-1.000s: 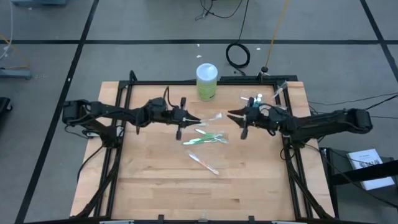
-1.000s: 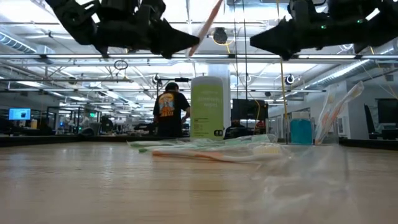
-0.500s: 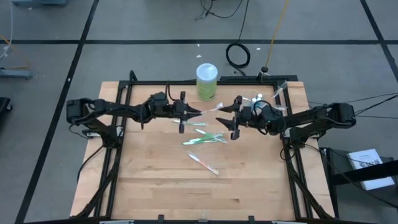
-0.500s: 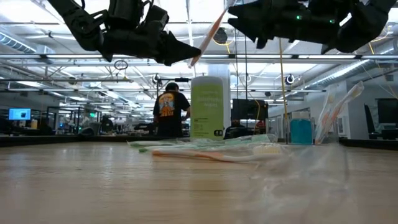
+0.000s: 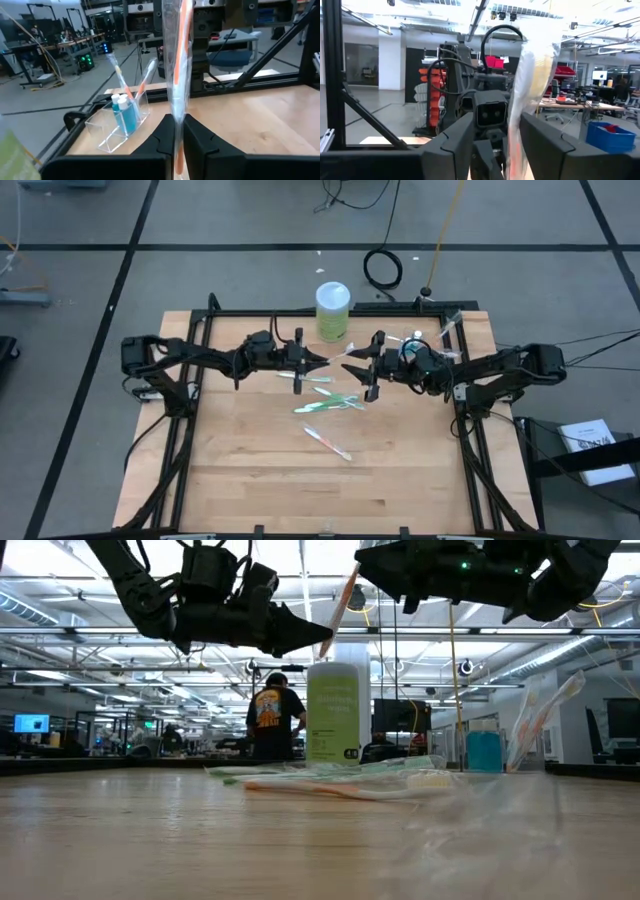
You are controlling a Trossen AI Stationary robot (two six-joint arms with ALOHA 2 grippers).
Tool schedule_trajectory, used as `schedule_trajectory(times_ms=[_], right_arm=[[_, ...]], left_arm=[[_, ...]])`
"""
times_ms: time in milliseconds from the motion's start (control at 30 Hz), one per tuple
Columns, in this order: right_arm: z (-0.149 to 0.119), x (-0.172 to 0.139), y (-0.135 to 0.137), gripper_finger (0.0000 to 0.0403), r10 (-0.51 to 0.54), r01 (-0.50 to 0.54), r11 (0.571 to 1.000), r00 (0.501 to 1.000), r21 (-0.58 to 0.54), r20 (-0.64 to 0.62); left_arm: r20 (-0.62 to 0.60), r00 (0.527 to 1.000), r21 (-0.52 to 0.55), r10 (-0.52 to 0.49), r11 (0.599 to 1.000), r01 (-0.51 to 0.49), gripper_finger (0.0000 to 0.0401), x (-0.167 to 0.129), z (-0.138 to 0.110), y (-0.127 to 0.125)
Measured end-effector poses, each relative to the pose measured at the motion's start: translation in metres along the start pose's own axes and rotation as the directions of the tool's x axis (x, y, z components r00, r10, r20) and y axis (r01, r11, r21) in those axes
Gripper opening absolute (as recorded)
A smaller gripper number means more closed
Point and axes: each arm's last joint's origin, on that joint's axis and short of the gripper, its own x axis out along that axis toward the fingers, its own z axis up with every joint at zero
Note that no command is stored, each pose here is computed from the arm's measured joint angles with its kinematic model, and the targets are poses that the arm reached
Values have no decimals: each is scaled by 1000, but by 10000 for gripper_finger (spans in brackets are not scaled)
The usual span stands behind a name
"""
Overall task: Pick & Place toothbrushing station
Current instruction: Put the orange toothbrush into the transparent organizer
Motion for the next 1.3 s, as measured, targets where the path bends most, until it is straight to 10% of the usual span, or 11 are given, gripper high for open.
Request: schedule_trajectory(times_ms=[867,1300], right_arm=[[0,0,-8,32,-28,28,1000,1000,-4,1],[0,0,-9,155,-42,42,999,999,-4,-5]], left_arm=[[15,1000,10,-20,1000,19,14,5,-1,-10],[10,1000,10,-25,1000,24,14,5,-2,-11]])
